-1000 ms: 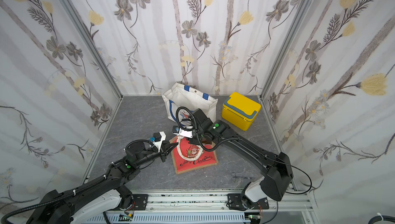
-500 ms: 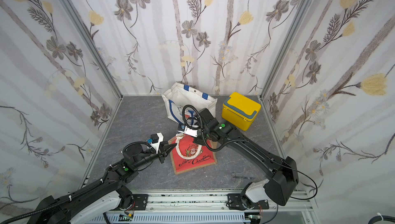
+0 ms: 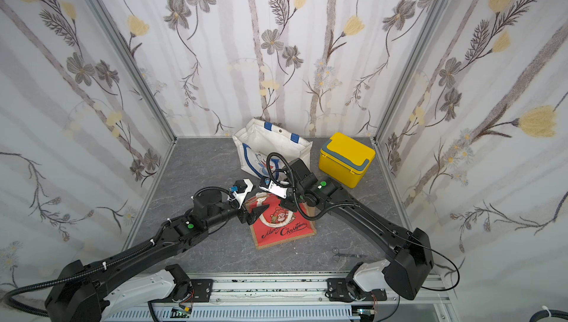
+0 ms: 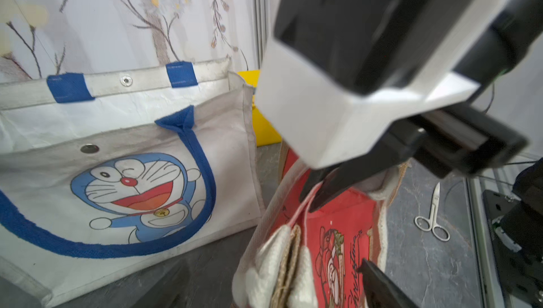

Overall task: Put away the canvas bag
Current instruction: Press the canvas bag at the center of the board.

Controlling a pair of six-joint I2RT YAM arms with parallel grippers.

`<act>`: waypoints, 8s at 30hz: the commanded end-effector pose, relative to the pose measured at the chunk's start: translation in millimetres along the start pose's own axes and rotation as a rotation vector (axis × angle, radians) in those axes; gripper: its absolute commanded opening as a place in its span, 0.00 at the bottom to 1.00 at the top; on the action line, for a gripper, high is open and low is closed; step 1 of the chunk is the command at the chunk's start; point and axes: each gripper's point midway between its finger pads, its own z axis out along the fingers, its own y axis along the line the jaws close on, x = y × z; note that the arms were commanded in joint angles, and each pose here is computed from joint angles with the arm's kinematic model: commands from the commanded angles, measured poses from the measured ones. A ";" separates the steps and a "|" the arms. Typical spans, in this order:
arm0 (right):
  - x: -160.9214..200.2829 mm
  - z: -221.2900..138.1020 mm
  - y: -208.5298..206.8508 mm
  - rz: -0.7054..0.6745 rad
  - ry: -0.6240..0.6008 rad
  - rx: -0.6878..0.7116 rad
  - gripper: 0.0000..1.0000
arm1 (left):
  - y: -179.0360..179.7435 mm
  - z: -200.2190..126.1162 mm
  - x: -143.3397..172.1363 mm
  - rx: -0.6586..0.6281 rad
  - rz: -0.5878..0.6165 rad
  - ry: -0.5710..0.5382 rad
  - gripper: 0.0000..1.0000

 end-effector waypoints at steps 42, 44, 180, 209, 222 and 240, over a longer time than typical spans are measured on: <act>22.0 -83.3 43.4 0.380 -0.889 0.126 1.00 | -7.3 -54.0 4.8 0.041 -0.047 0.222 0.17; 21.6 -83.1 40.9 0.385 -0.881 0.135 1.00 | -7.4 -55.5 5.0 0.044 -0.044 0.224 0.17; 6.2 -31.1 29.1 0.070 -0.896 -0.052 0.81 | -41.6 -9.4 -12.2 0.285 0.313 0.319 0.00; 15.2 -20.2 36.1 0.139 -0.826 -0.123 0.00 | -36.8 8.7 -25.3 0.209 0.268 0.323 0.90; 21.2 -11.1 38.6 0.180 -0.820 -0.148 0.44 | -48.9 26.6 -19.3 0.262 0.272 0.341 0.00; 18.8 0.3 43.2 0.274 -0.893 -0.193 0.00 | -39.0 19.4 -12.7 0.196 0.242 0.351 0.54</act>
